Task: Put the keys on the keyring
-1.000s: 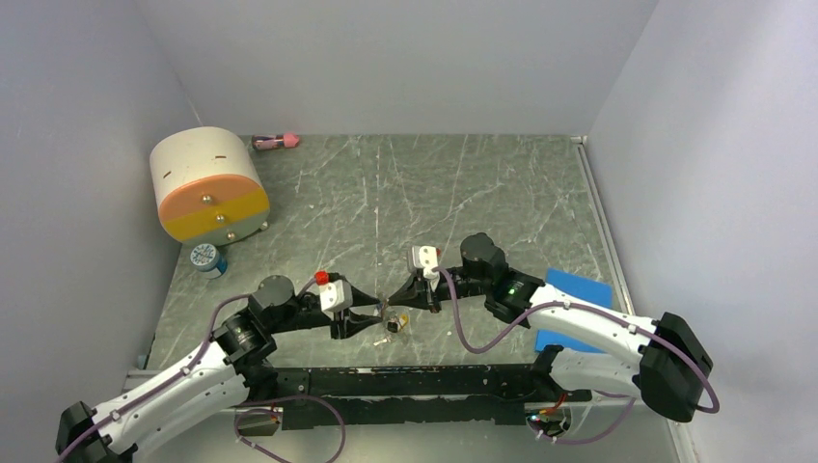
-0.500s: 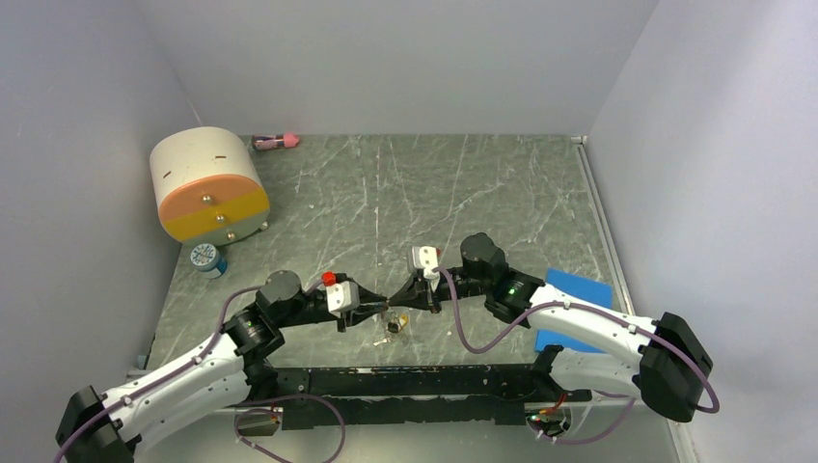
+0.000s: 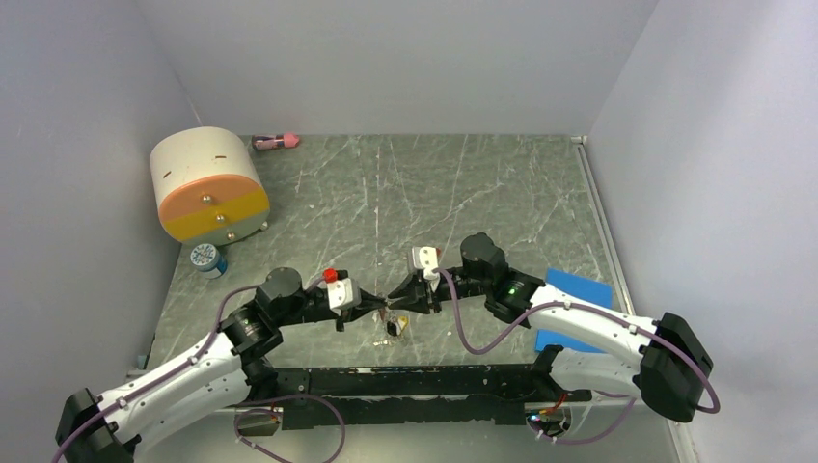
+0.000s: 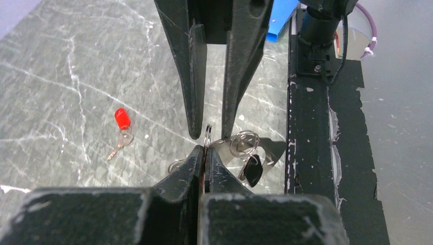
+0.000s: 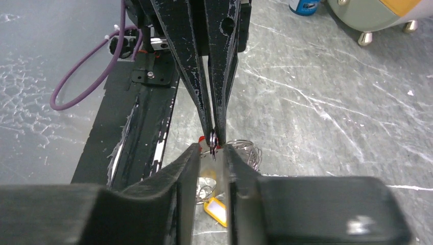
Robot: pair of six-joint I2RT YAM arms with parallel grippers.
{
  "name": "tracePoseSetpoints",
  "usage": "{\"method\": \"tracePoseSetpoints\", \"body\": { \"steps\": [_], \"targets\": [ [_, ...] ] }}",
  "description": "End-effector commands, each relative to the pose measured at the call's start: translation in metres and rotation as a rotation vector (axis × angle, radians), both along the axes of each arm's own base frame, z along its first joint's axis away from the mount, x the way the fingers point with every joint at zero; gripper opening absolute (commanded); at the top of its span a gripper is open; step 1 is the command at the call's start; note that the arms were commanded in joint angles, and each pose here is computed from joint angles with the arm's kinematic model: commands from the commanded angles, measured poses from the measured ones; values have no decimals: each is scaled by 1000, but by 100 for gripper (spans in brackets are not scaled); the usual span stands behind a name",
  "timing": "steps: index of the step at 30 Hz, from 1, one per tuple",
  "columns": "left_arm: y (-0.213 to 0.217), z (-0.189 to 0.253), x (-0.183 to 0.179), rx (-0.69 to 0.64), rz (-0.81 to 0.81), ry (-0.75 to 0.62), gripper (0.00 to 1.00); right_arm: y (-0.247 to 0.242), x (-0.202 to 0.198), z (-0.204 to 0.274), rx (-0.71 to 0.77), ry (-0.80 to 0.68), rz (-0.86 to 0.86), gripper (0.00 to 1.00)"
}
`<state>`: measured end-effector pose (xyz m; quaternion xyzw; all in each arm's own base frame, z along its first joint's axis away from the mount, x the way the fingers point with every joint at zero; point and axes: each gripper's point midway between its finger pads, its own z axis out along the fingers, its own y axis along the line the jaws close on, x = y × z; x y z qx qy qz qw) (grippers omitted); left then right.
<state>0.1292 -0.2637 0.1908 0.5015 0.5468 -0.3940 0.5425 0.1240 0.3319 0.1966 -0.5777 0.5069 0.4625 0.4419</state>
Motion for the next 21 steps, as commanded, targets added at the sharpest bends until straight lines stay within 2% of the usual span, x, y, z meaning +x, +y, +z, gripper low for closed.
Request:
{"method": "tracePoseSetpoints", "body": {
  "steps": [1, 6, 8, 16, 21],
  "targets": [
    [3, 27, 4, 7, 37, 17, 3, 1, 9, 25, 47, -90, -30, 33],
    [11, 22, 3, 112, 78, 133, 3, -8, 12, 28, 69, -122, -86, 57],
    [14, 22, 4, 150, 103, 183, 3, -10, 13, 30, 80, -127, -101, 62],
    [21, 16, 11, 298, 205, 366, 3, -12, 24, 25, 85, -86, -185, 64],
    [30, 5, 12, 419, 288, 505, 2, -7, 24, 23, 107, -50, -186, 61]
  ]
}}
